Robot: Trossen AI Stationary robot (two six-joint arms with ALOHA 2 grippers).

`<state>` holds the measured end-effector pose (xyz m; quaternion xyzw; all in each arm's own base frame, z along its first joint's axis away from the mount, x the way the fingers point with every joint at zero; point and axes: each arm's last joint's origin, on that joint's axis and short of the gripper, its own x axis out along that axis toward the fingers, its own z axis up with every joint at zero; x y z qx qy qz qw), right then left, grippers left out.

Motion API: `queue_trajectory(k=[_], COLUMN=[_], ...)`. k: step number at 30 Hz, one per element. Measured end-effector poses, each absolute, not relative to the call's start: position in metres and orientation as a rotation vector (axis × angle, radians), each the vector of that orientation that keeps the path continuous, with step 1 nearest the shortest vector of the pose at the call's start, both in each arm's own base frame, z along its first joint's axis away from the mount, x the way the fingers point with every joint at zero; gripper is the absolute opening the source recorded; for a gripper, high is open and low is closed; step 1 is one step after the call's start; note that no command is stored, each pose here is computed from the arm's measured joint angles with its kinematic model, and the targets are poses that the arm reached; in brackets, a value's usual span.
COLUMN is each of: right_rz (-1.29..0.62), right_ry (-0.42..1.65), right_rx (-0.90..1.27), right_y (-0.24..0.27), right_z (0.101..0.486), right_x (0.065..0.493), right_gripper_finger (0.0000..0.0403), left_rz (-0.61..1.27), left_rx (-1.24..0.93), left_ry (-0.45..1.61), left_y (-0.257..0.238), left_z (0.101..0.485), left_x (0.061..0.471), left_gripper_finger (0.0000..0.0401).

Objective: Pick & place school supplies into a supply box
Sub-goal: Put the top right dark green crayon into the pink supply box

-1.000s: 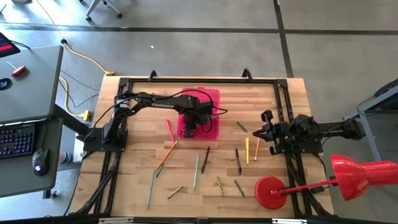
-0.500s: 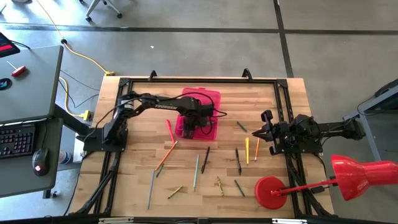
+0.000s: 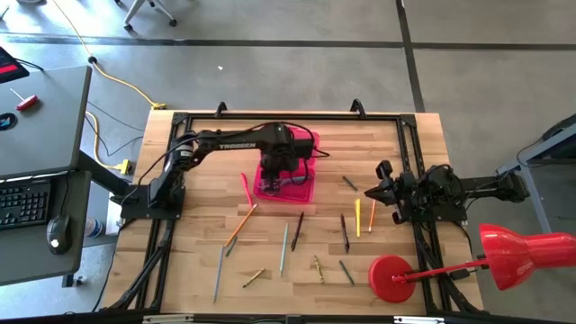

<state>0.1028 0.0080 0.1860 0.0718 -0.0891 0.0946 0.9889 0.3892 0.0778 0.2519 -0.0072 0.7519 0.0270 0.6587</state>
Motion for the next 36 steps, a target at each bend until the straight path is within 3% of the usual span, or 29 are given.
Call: queue_trajectory(k=[4, 9, 16, 21, 24, 30, 36], right_rz=[0.158, 0.142, 0.132, -0.005, -0.095, -0.270, -0.390], right_ry=[-0.187, -0.202, -0.225, -0.294, -0.280, 0.007, 0.162], right_rx=[0.121, -0.005, -0.095, -0.206, -0.126, -0.044, 0.070], right_y=[0.007, 0.007, 0.007, 0.004, 0.001, -0.005, -0.007], right_z=[0.186, 0.187, 0.189, 0.195, 0.195, 0.168, 0.151], right_x=[0.103, 0.103, 0.102, 0.101, 0.101, 0.109, 0.117], right_gripper_finger=[0.0000, 0.0000, 0.0000, 0.0000, 0.0004, 0.0034, 0.0083], left_rz=[0.090, -0.071, 0.064, 0.310, 0.389, 0.341, 0.424], left_rx=[-0.140, -0.282, -0.165, -0.177, -0.248, -0.372, -0.357], left_ry=[1.663, 1.555, 1.551, 1.413, 1.252, 0.984, 0.719], left_y=[0.076, 0.066, 0.041, 0.023, 0.010, -0.013, -0.018], left_z=[0.269, 0.302, 0.328, 0.318, 0.302, 0.267, 0.250], left_x=[0.385, 0.366, 0.314, 0.269, 0.244, 0.213, 0.206], left_gripper_finger=[0.0117, 0.0117, 0.0117, 0.0117, 0.0117, 0.0117, 0.0117])
